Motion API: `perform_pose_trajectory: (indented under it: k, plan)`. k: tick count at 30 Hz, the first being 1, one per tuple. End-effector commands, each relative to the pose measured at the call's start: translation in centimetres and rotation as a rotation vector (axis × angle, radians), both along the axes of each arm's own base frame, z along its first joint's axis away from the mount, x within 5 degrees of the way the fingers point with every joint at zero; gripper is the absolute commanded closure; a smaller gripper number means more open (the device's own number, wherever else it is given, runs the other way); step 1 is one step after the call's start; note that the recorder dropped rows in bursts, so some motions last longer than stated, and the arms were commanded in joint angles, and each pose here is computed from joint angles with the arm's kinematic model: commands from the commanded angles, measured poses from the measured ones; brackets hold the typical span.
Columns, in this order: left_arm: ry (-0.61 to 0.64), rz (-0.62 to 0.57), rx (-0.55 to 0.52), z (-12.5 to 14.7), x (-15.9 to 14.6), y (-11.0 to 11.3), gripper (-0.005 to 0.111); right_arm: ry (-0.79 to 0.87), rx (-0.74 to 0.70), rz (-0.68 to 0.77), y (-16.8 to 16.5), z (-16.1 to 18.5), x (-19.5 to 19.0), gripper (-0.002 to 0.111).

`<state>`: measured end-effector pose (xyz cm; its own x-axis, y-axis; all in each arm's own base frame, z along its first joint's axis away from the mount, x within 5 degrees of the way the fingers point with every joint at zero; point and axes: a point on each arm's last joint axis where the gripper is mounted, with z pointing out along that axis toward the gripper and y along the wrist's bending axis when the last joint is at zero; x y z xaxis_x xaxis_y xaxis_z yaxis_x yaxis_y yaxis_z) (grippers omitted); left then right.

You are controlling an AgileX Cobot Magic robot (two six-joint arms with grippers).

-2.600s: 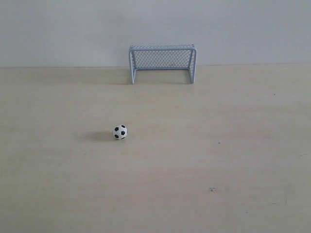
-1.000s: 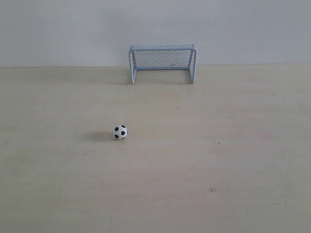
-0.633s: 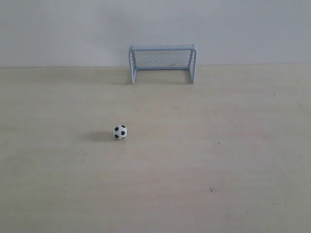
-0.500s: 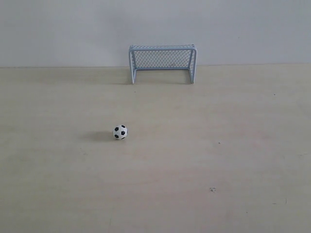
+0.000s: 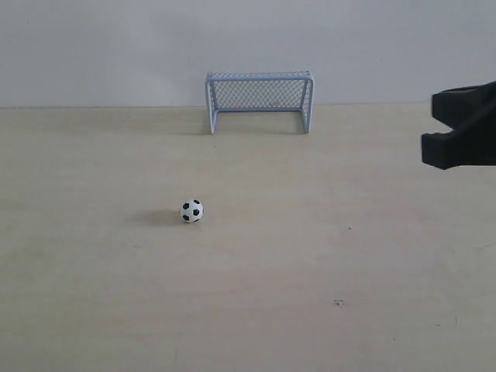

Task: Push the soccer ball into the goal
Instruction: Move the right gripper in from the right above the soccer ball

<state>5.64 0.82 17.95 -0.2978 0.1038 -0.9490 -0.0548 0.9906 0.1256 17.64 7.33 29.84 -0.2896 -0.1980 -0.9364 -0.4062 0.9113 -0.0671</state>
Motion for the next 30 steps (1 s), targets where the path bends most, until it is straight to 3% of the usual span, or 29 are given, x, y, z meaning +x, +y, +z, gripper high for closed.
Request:
perform_pose_trajectory:
  k: [1,23,30]
  plan:
    - [-0.002,-0.006,-0.009,0.1,0.0,-0.1,0.1,0.001,-0.006,0.058,1.7,0.3,0.9,0.108]
    - [-0.002,-0.006,-0.009,0.1,0.0,-0.1,0.1,0.109,-0.12,0.286,9.7,0.3,4.5,0.108]
    - [-0.002,-0.006,-0.009,0.1,0.0,-0.1,0.1,0.266,-0.237,0.312,12.1,-0.9,7.1,0.108]
